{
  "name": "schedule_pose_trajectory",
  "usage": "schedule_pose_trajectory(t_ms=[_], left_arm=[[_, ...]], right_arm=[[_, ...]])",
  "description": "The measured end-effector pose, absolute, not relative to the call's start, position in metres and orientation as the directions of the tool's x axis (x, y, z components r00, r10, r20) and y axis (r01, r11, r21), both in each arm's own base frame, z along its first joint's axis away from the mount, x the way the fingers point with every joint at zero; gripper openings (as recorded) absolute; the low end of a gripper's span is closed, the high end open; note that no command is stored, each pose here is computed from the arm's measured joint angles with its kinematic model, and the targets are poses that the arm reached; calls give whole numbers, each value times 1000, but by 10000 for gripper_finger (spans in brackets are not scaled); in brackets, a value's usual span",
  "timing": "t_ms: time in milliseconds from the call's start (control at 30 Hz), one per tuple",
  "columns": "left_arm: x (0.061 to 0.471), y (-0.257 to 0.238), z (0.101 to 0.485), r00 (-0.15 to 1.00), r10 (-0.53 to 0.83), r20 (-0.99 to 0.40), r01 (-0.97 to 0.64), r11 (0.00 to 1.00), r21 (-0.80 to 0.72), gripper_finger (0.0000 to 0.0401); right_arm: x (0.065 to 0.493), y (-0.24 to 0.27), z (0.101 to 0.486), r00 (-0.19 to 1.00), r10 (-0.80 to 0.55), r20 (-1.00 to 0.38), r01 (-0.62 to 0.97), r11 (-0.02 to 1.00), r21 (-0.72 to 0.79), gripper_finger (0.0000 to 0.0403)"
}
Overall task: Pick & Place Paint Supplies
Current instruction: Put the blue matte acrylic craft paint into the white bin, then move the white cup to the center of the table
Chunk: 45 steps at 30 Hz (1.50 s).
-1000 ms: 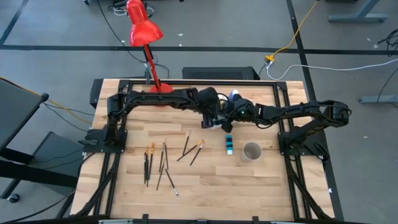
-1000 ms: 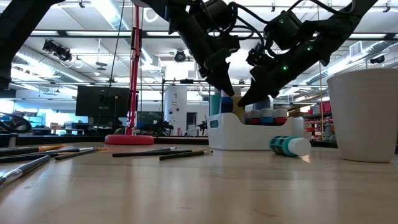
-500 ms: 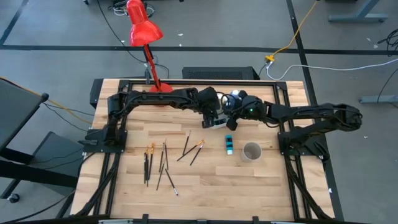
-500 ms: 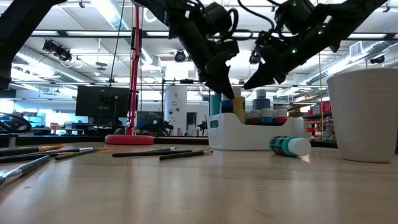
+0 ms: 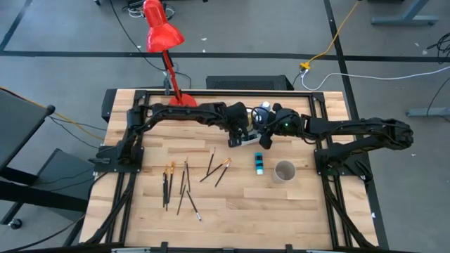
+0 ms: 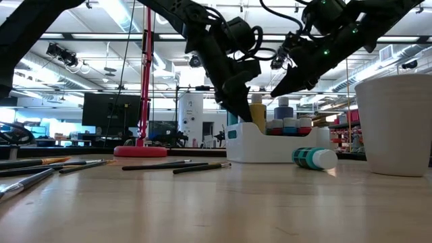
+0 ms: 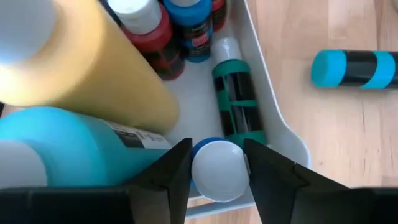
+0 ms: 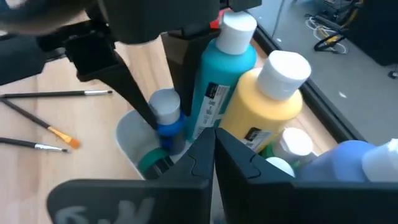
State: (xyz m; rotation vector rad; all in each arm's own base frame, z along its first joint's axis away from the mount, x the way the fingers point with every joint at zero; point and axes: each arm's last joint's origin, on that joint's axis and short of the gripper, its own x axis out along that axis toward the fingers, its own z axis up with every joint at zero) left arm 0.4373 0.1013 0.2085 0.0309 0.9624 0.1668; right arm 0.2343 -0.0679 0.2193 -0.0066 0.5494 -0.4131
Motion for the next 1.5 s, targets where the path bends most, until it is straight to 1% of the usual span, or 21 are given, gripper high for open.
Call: schedule_pose_trajectory(t_ms=[200, 300, 533, 667, 767, 867, 967, 1033, 1200, 1267, 1333, 1400, 1433, 1500], left_arm=[[437, 101, 208, 549, 185, -815, -126, 982, 138, 150], [437, 98, 211, 543, 218, -811, -136, 976, 171, 157], [443, 84, 228, 563, 229, -794, -62, 970, 235, 176], [446, 72, 239, 555, 284, -782, -45, 949, 313, 184], [447, 62, 253, 544, 310, -780, -38, 938, 346, 184], [446, 51, 265, 526, 294, -798, -4, 939, 344, 179], [441, 39, 276, 500, 277, -821, 30, 941, 336, 173], [435, 32, 285, 496, 269, -826, 45, 942, 333, 171], [416, 22, 302, 510, 233, -828, 81, 946, 315, 170], [405, 21, 305, 514, 216, -830, 99, 946, 308, 171], [397, 20, 307, 561, 192, -805, 107, 948, 301, 171], [386, 22, 302, 572, 180, -800, 110, 950, 293, 171], [384, 22, 300, 606, 180, -775, 101, 949, 300, 170], [373, 22, 291, 622, 177, -763, 96, 949, 299, 169]], right_arm=[[235, -64, 219, 812, -273, -516, 284, 957, -61, 31], [236, -62, 219, 820, -249, -516, 261, 964, -51, 44], [238, -55, 219, 827, -226, -515, 226, 972, -64, 103], [238, -52, 219, 829, -210, -518, 215, 975, -52, 135], [239, -49, 219, 831, -205, -517, 204, 977, -59, 150], [236, -47, 220, 820, -234, -523, 219, 972, -92, 157], [226, -43, 222, 777, -279, -564, 253, 959, -126, 158], [217, -38, 226, 761, -283, -584, 269, 957, -113, 157], [198, -17, 242, 787, -265, -557, 251, 962, -103, 150], [194, -6, 249, 821, -227, -524, 206, 973, -99, 147], [190, 5, 254, 852, -167, -496, 142, 986, -88, 146], [187, 16, 257, 872, -83, -482, 62, 996, -59, 145], [185, 21, 258, 875, -34, -483, 20, 999, -34, 146], [183, 31, 260, 875, 66, -479, -65, 998, 19, 147]])
